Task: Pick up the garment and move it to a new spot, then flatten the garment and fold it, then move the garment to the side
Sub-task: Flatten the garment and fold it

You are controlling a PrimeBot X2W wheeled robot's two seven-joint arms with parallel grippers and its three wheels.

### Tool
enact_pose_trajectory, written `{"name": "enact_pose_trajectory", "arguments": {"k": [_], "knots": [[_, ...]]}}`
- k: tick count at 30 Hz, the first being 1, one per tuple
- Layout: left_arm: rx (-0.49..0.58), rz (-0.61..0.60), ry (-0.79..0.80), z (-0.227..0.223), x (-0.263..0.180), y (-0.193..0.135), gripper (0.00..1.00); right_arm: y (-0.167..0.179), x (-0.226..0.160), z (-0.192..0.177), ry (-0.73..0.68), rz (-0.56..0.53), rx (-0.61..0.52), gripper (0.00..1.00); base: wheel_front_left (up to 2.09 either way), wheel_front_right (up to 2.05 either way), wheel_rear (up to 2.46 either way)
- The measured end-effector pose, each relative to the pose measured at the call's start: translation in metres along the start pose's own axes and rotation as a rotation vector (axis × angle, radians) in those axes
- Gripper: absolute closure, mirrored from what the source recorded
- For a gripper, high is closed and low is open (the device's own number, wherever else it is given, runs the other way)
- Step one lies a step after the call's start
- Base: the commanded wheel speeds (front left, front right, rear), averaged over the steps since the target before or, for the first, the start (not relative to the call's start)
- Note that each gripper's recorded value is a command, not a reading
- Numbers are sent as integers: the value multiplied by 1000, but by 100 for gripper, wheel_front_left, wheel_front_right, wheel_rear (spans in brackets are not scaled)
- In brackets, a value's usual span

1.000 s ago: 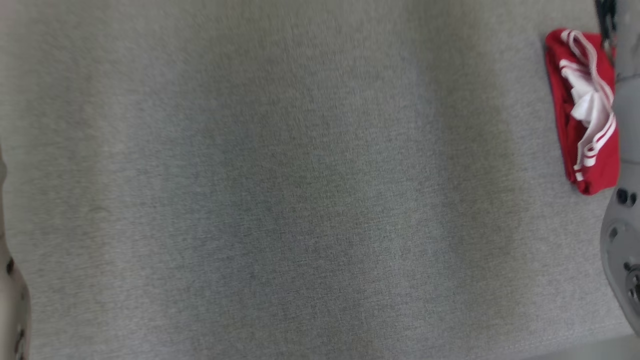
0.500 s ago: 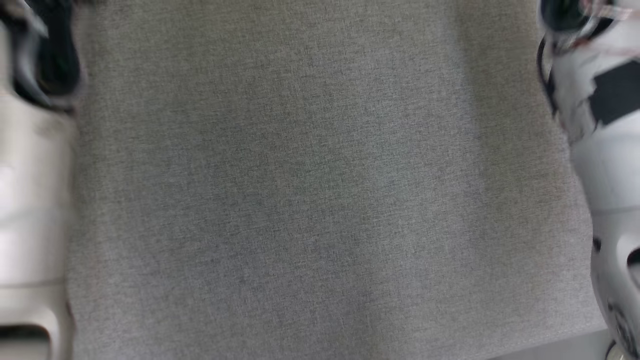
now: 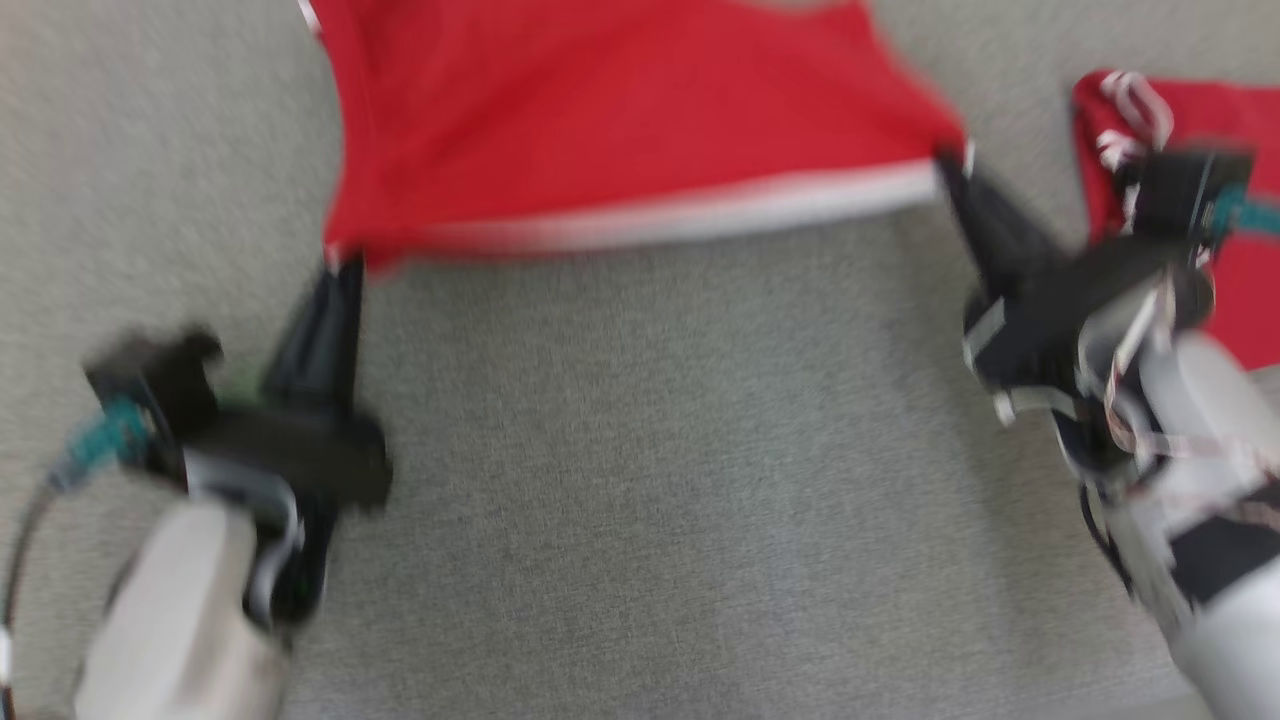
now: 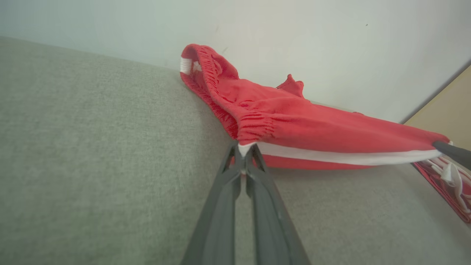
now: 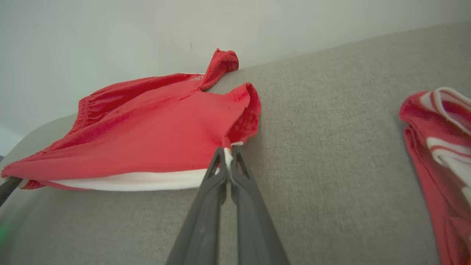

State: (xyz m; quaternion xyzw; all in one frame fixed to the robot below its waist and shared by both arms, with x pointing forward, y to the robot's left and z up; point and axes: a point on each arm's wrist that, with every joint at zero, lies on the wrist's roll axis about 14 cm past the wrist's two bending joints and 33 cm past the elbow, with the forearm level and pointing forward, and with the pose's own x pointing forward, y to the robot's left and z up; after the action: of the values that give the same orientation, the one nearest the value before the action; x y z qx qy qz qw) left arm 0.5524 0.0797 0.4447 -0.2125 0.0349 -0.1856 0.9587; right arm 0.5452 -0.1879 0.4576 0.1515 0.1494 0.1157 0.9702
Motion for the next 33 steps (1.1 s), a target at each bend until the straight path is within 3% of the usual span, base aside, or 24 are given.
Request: {"name": "enact_pose_trajectory", "arguments": {"k": [6, 21, 26, 33], "knots": [[42, 39, 121, -24, -76, -7, 100, -5, -84, -42, 188, -54, 21, 100, 0, 0, 0], [109, 34, 283, -37, -195, -51, 100, 28, -241, -106, 480, -157, 74, 100, 0, 0, 0], [76, 23, 346, -46, -220, -68, 100, 36, -257, -98, 471, -178, 75, 100, 0, 0, 0], [-15, -4, 301, -28, -204, -87, 100, 41, -225, -47, 339, -151, -17, 100, 0, 0, 0]]}}
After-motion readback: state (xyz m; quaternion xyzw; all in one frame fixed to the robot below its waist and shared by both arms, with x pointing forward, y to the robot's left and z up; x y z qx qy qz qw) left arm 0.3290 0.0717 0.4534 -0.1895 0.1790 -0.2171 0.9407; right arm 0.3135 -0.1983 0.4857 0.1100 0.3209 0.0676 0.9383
